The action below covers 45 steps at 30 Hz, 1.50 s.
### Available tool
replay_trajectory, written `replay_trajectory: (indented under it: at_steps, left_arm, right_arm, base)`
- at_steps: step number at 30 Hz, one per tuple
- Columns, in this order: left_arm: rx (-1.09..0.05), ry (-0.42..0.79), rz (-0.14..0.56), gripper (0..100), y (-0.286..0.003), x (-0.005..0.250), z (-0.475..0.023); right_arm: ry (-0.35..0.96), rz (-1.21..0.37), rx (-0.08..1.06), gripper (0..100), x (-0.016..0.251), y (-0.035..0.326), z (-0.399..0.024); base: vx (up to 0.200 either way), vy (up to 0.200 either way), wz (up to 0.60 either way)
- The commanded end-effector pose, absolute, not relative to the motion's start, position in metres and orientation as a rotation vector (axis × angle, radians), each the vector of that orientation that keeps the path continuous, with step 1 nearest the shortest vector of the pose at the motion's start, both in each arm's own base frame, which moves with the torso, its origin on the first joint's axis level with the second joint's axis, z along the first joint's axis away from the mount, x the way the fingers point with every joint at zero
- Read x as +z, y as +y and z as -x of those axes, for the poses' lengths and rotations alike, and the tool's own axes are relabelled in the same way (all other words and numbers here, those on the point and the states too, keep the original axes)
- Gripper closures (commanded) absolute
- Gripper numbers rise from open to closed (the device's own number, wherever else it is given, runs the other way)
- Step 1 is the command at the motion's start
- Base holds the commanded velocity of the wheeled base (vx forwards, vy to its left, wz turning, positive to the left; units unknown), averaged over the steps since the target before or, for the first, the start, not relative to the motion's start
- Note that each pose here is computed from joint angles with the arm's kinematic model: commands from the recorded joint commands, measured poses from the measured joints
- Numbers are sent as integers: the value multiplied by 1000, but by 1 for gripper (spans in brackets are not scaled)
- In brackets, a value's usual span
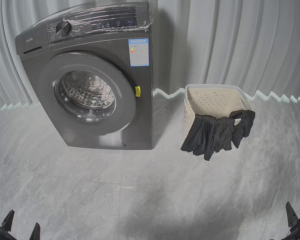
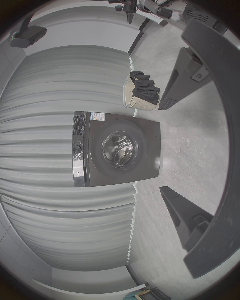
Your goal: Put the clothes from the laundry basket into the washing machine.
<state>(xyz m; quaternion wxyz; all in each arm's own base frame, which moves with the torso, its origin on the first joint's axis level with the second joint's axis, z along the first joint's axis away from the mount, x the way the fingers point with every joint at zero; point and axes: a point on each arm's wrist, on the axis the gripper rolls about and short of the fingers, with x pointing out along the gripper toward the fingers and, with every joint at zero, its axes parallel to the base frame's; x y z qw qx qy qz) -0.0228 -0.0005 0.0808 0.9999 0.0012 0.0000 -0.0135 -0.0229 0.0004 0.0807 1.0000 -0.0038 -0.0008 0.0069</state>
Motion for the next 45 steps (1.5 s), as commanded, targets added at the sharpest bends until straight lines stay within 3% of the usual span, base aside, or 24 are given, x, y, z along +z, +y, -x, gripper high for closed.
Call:
replay_trajectory:
  at_steps: [1,6,14,26,38,45]
  left_arm:
    - [-28,-2,-3,0,0,76,23]
    - [-28,-2,-3,0,0,76,23]
    - [-28,-2,-2,0,0,76,23]
    - [-28,-2,0,0,0,76,23]
    - [-26,0,0,0,-1,76,23]
    - [-26,0,2,0,-1,75,23]
  right_arm:
    - [8,9,17,0,76,0,22]
    - [8,8,14,0,76,0,22]
    - [8,8,14,0,76,0,22]
    - [8,8,15,0,76,0,22]
    - [8,6,14,0,76,0,22]
    - [8,6,15,0,76,0,22]
  base:
    - [0,0,-600]
    - [0,0,-600]
    - [0,0,0]
    - [200,0,0]
    - [0,0,0]
    - [0,-200,0]
